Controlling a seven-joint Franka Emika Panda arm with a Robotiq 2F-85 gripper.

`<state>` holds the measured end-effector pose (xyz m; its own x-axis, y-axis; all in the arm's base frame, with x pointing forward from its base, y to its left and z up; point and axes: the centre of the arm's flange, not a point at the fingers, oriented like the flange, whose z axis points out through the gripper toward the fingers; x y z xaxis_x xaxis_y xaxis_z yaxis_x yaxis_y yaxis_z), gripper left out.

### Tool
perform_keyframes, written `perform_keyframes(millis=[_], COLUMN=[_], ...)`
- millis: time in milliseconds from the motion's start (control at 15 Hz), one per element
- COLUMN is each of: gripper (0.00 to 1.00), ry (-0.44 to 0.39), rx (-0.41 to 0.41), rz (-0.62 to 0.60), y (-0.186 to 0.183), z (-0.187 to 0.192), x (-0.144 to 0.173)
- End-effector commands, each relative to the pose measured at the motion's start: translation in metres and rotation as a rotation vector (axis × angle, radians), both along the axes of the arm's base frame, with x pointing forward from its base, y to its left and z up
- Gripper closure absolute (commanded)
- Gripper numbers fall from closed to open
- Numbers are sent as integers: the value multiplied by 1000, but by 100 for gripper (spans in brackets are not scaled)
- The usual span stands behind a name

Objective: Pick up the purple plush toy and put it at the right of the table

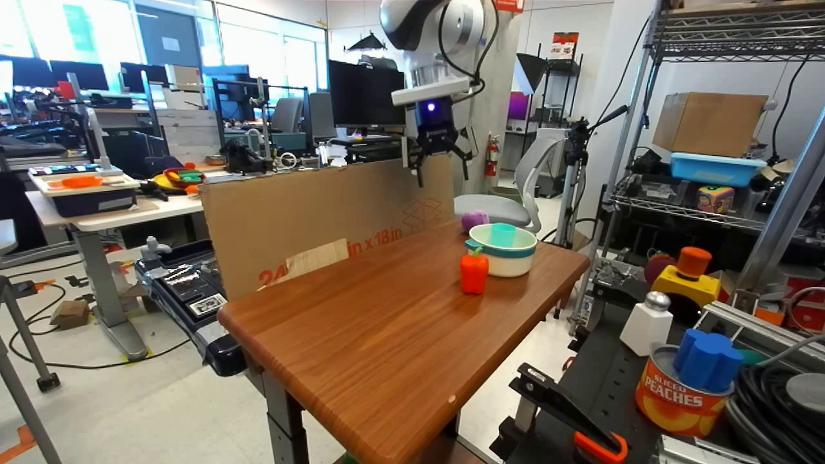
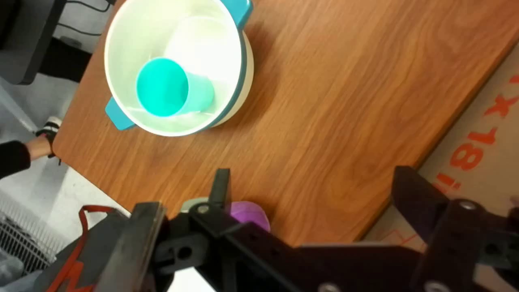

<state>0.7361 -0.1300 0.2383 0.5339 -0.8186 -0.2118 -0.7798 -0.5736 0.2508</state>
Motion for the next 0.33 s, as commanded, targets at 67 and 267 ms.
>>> perform_keyframes(millis=[67, 267], gripper=[0, 0], ry=[-3, 10], rx=[-6, -5], rz=[15, -4], y=[17, 3], z=[9, -1], x=[1, -2])
